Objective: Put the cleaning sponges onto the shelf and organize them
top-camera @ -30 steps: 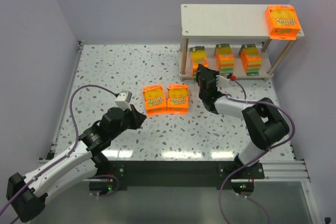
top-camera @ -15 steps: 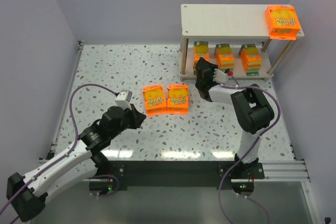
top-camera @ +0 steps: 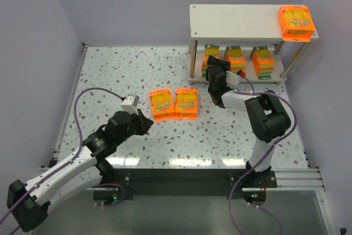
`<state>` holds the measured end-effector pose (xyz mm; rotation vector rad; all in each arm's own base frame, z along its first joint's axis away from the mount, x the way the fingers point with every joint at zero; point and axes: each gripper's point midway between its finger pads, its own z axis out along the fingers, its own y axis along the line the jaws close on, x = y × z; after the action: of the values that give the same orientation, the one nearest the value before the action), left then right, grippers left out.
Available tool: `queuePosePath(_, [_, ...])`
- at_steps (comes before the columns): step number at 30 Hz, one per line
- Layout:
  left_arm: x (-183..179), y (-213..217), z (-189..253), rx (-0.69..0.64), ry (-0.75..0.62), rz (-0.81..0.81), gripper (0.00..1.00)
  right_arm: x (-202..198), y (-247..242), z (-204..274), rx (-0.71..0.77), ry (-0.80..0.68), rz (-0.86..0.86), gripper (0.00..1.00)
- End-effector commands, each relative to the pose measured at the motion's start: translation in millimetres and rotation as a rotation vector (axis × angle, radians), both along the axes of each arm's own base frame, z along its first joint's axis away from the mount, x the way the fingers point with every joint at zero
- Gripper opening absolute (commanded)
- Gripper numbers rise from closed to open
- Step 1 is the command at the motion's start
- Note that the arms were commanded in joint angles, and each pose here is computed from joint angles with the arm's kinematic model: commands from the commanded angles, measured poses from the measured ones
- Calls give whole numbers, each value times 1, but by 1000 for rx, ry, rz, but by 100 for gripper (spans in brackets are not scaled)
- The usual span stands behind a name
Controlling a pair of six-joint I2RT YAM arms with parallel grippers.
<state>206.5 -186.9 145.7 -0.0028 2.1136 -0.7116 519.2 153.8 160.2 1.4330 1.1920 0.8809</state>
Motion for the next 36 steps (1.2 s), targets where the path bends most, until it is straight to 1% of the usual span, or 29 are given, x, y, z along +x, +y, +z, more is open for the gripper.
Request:
queuePosePath(1, [7, -3, 25, -44, -62, 10, 0, -15, -8, 78, 0, -156, 23, 64])
queuePosePath(2, [8, -3, 26, -45, -69, 13, 0, -23, -11, 80, -37, -148, 25, 70])
queuePosePath(3, [9, -4, 28, -47, -75, 14, 0, -33, -16, 103, -36, -181, 25, 73])
queuePosePath(4, [12, -3, 30, -41, -85, 22, 0, -42, -20, 96, -67, -136, 30, 75])
queuePosePath(5, [15, -3, 33, -42, -92, 27, 0, -49, -21, 99, -83, -129, 43, 77])
queuePosePath(6, [17, -4, 32, -32, -89, 31, 0, -62, -23, 120, -81, -157, 64, 78])
queuePosePath(7, [22, -4, 34, -26, -105, 43, 0, -71, -24, 102, -113, -87, 87, 78])
queuePosePath(9, [31, -5, 30, 7, -101, 63, 0, -88, -19, 104, -161, -54, 162, 78])
queuePosePath(11, [44, -8, 38, 26, -127, 84, 0, -113, -21, 97, -244, 18, 234, 79])
queuePosePath(12, [51, -12, 27, 61, -108, 82, 0, -123, -13, 93, -267, 30, 304, 79])
queuePosePath(14, [66, -23, 41, 57, -148, 62, 0, -148, -12, 77, -330, 79, 390, 80])
queuePosePath(15, [72, -31, 33, 80, -134, 45, 0, -156, -9, 71, -356, 88, 433, 79])
queuePosePath(16, [82, -43, 51, 53, -191, 17, 0, -174, -4, 59, -401, 117, 520, 80])
queuePosePath(17, [87, -48, 54, 53, -199, 6, 0, -183, -1, 51, -416, 134, 562, 79])
queuePosePath(18, [94, -56, 45, 75, -185, -14, 0, -193, 4, 46, -426, 132, 612, 78])
queuePosePath(19, [100, -64, 52, 77, -221, -42, 0, -207, 9, 27, -464, 160, 697, 76])
queuePosePath(20, [108, -72, 64, 66, -252, -51, 0, -217, 10, 30, -471, 141, 724, 74])
queuePosePath(21, [116, -79, 54, 88, -243, -65, 0, -226, 11, 19, -484, 167, 758, 73])
queuePosePath(22, [122, -85, 56, 96, -260, -87, 0, -240, 13, 4, -511, 198, 821, 72])
queuePosePath(23, [130, -95, 69, 84, -288, -101, 0, -248, 11, 6, -524, 188, 835, 70])
queuePosePath(24, [138, -103, 54, 118, -272, -127, 0, -254, 9, 1, -538, 203, 850, 70])
queuePosePath(25, [142, -112, 52, 112, -273, -157, 0, -263, 5, -10, -564, 240, 868, 70])
queuePosePath(26, [149, -121, 60, 99, -288, -174, 0, -270, 5, -11, -565, 241, 891, 69])
queuePosePath(27, [156, -130, 40, 120, -259, -200, 0, -276, 3, -6, -570, 218, 892, 68])
queuePosePath(29, [168, -143, 37, 124, -258, -223, 0, -288, -1, -12, -592, 240, 914, 68])
queuePosePath(30, [172, -150, 15, 141, -218, -250, 0, -292, -5, -8, -599, 231, 903, 68])
queuePosePath(32, [183, -158, 8, 142, -207, -258, 0, -300, -9, -11, -621, 247, 915, 68])
queuePosePath(33, [189, -158, -8, 158, -181, -257, 0, -302, -11, -12, -628, 253, 915, 68])
queuePosePath(36, [199, -161, -27, 173, -157, -256, 0, -309, -12, -13, -635, 259, 938, 68])
